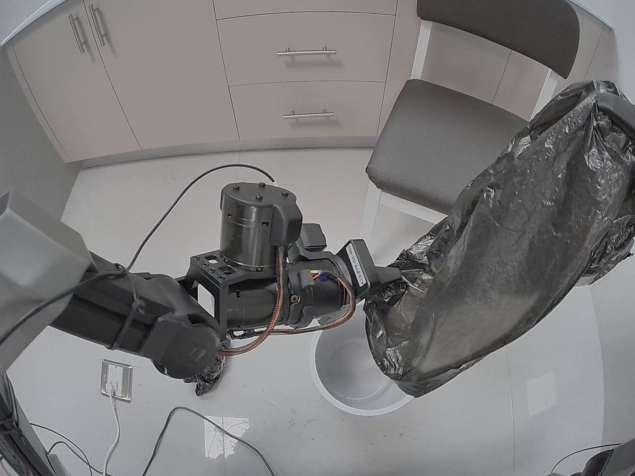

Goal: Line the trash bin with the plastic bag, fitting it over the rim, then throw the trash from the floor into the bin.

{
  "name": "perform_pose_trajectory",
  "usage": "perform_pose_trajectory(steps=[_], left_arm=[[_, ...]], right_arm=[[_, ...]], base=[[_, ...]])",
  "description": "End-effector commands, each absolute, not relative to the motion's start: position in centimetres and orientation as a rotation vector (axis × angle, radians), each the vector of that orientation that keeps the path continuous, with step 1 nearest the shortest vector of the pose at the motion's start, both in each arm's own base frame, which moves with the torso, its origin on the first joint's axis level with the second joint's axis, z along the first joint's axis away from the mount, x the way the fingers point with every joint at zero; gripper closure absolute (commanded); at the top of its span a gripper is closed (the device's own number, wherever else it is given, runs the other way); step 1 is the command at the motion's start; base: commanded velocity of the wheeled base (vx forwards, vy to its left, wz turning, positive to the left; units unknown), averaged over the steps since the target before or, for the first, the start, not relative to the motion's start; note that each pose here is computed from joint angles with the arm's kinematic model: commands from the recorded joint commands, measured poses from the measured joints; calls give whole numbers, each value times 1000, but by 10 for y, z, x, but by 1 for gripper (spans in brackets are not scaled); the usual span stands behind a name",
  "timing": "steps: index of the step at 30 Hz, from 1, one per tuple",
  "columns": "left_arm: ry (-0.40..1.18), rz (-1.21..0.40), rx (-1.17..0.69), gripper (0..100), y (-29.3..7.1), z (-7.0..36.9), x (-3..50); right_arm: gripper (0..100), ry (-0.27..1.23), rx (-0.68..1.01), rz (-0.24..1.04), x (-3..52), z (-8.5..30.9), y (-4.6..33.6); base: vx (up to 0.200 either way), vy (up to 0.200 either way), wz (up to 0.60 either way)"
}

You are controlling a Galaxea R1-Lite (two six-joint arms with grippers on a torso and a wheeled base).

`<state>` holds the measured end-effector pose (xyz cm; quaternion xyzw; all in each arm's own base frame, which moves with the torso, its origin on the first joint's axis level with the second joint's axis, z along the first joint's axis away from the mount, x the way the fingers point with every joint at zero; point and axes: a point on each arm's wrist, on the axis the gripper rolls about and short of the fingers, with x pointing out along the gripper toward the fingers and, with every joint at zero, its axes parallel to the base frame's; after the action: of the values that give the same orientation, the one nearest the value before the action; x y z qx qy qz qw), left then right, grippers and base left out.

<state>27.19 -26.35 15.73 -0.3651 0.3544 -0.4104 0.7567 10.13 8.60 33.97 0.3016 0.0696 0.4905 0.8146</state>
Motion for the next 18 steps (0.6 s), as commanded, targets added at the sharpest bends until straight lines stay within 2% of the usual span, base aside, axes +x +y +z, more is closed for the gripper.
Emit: perform_pose_trajectory(steps=[1, 5, 12, 18], left_arm=[[726, -956, -846, 100, -249, 197, 244], [727, -1004, -855, 100, -229, 211, 226], [770, -957, -904, 100, -200, 204, 208], [792, -926, -902, 100, -197, 196, 210]], right_arm=[[100, 197, 629, 1018, 106, 324, 88], [100, 261, 616, 986, 115, 307, 93], [100, 367, 551, 874, 143, 267, 98], [100, 428, 546, 837, 160, 235, 105]], base=[[0, 0, 0], [0, 0, 0], [0, 0, 0], [0, 0, 0]])
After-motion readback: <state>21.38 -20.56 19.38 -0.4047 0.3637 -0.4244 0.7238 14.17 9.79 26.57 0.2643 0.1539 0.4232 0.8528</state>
